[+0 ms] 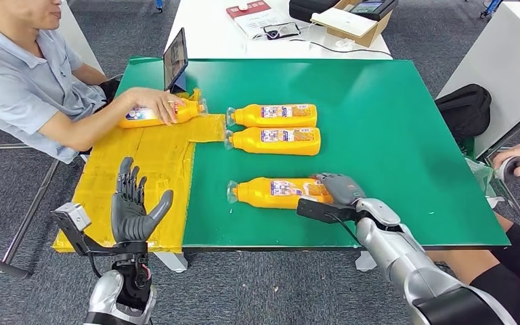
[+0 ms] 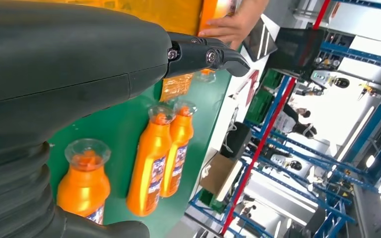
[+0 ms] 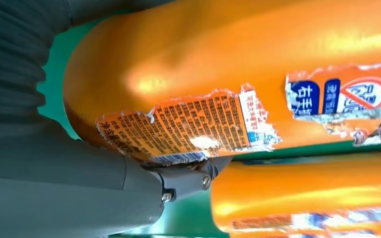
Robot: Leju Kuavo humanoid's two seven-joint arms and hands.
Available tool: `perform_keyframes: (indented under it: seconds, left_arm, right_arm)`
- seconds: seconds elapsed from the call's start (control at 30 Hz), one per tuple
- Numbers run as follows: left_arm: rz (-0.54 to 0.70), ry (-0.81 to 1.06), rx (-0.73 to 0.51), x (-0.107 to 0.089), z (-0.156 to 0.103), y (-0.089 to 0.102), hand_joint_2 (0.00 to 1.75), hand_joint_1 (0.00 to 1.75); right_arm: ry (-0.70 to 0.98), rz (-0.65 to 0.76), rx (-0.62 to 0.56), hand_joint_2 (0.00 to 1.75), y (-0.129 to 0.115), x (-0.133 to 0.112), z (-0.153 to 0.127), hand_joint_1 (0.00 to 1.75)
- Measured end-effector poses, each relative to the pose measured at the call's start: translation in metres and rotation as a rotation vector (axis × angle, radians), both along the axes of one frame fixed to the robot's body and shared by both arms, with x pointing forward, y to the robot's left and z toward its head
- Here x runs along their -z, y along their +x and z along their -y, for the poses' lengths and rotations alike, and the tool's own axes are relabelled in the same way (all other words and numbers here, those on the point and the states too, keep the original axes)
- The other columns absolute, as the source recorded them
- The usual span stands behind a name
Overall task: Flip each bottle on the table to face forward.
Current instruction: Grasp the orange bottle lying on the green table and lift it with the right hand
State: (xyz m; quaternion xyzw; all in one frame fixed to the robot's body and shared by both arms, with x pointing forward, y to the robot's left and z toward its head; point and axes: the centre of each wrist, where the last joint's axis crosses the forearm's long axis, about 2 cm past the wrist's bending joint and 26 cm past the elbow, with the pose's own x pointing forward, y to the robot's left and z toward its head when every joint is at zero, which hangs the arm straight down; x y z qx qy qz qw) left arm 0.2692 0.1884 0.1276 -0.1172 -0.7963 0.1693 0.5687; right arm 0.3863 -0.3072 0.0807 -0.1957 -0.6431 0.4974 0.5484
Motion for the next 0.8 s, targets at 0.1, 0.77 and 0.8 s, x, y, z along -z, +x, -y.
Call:
perform_keyframes:
  seconds: [0.1,0.77,0.8]
  left_arm:
    - [0.0,-0.001,0.01,0.001,0.0,-0.001,1.75,0.0]
    - [0.074,-0.073,0.096,0.005,0.004,-0.023,1.75,0.0]
    - [0.092,-0.075,0.159,0.006,0.008,-0.026,1.75,0.0]
  right_arm:
    - [0.12,0.021,0.008,1.75,-0.007,0.005,-0.008,1.75]
    - [0.739,0.218,0.105,1.75,-0.055,-0.007,-0.047,1.75]
    - [0.743,0.217,0.095,1.75,-0.058,-0.007,-0.05,1.75]
